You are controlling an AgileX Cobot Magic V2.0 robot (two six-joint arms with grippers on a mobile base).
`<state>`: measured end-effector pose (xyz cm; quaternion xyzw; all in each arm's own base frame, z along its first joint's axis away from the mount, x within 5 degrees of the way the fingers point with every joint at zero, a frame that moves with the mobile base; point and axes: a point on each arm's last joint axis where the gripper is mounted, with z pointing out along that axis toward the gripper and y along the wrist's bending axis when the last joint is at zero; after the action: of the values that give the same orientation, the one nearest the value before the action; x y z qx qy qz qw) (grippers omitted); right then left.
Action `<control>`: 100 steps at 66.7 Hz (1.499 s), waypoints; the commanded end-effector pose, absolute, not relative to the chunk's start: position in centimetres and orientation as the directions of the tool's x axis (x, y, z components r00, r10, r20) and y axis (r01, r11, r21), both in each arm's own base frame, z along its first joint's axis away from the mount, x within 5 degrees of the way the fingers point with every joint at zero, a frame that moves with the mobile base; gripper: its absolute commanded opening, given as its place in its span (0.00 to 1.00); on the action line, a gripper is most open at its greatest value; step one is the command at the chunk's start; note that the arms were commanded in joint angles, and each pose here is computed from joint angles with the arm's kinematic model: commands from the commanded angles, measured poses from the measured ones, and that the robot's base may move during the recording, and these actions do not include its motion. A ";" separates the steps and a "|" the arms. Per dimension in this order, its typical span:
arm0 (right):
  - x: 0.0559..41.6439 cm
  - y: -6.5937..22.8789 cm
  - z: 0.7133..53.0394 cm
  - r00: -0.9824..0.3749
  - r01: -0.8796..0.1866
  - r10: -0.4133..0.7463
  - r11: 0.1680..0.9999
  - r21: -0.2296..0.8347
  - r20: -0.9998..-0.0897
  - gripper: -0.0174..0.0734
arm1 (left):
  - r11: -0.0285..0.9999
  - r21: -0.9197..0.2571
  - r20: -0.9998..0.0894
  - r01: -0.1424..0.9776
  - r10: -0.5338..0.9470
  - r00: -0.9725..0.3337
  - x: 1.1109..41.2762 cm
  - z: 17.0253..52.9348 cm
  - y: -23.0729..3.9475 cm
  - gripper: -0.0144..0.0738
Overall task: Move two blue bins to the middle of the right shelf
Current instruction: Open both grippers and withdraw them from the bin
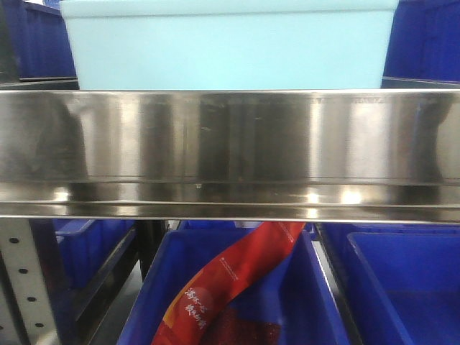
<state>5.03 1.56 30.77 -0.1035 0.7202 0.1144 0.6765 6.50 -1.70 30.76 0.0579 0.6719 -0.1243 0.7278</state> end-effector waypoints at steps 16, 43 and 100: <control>5.0 1.5 30.9 -0.035 -0.300 -0.003 0.954 0.007 -0.999 0.01 | 0.961 -0.083 -0.990 0.265 -0.111 0.092 6.4 31.0 -1.7 0.04; 5.0 1.5 30.9 -0.035 -0.300 -0.003 0.954 0.007 -0.999 0.01 | 0.998 -0.014 -0.993 0.056 -0.020 0.117 5.0 25.6 -0.3 0.04; 5.0 1.5 31.0 -0.029 -0.300 -0.002 0.954 0.007 -1.000 0.01 | 1.000 -0.013 -0.997 -0.003 -0.013 0.075 5.6 21.2 0.0 0.04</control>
<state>5.05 1.56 30.73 -0.1047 0.7199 0.1133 0.6768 5.69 0.01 20.89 -0.0049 0.6924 -0.0042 0.7215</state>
